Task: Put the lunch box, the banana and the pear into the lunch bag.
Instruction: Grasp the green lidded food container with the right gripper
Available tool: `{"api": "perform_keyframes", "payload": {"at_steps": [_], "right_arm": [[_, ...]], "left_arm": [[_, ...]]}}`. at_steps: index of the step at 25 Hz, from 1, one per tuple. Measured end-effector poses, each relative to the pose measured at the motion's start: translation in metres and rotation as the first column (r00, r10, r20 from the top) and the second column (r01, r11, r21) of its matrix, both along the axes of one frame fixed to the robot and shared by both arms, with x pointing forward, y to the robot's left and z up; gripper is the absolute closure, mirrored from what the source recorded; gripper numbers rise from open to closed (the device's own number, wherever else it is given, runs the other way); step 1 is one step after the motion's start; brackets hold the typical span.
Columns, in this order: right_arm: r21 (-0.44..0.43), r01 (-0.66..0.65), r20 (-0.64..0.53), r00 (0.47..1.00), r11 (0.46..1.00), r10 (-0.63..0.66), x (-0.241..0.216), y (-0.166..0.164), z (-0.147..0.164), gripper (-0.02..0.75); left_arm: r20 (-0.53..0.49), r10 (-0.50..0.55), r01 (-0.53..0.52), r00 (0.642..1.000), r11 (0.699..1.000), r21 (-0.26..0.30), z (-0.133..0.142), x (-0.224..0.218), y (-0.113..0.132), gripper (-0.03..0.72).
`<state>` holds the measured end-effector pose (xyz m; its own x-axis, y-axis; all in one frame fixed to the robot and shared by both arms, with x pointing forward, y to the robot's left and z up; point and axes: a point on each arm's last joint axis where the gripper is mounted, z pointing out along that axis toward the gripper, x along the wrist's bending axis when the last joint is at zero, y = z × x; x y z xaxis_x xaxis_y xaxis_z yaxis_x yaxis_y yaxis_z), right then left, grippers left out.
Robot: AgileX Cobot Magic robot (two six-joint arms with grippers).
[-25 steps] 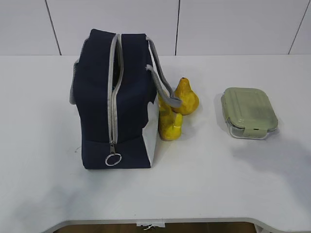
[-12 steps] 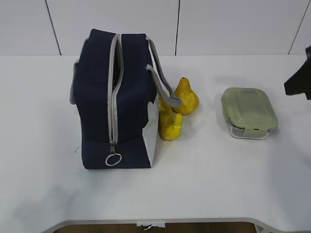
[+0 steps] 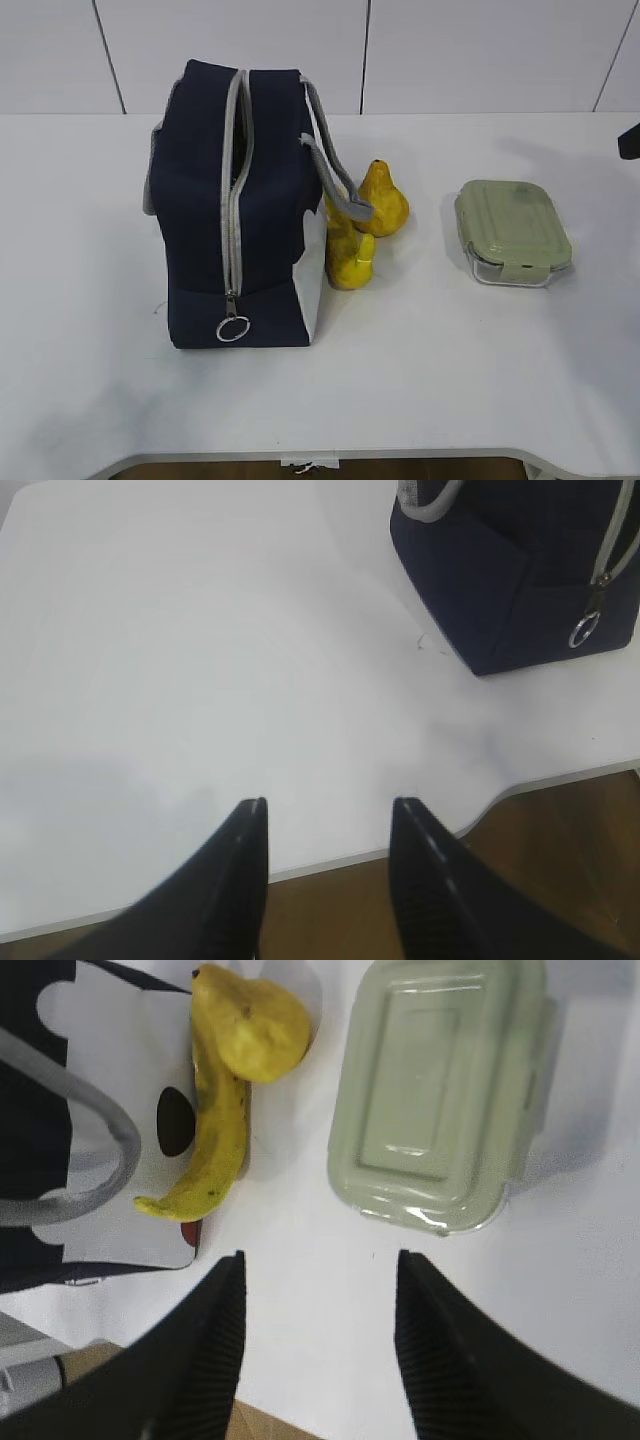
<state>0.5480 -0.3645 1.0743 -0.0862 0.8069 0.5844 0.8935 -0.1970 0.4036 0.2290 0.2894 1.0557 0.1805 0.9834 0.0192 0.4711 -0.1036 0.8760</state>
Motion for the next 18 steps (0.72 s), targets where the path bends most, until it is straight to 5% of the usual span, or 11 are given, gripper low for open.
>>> {"api": "perform_keyframes", "payload": {"at_steps": [11,18], "right_arm": [[0.113,0.058,-0.132,0.990,0.992,-0.042,0.025,-0.035,-0.066,0.356],[0.121,0.061,-0.147,0.988,0.991,-0.043,0.028,-0.036,-0.073,0.356]], "left_arm": [[0.000,0.000,0.000,1.000,1.000,0.000,0.000,0.000,0.000,0.381],[0.000,0.000,0.000,1.000,1.000,0.000,0.000,0.000,0.000,0.381]]}}
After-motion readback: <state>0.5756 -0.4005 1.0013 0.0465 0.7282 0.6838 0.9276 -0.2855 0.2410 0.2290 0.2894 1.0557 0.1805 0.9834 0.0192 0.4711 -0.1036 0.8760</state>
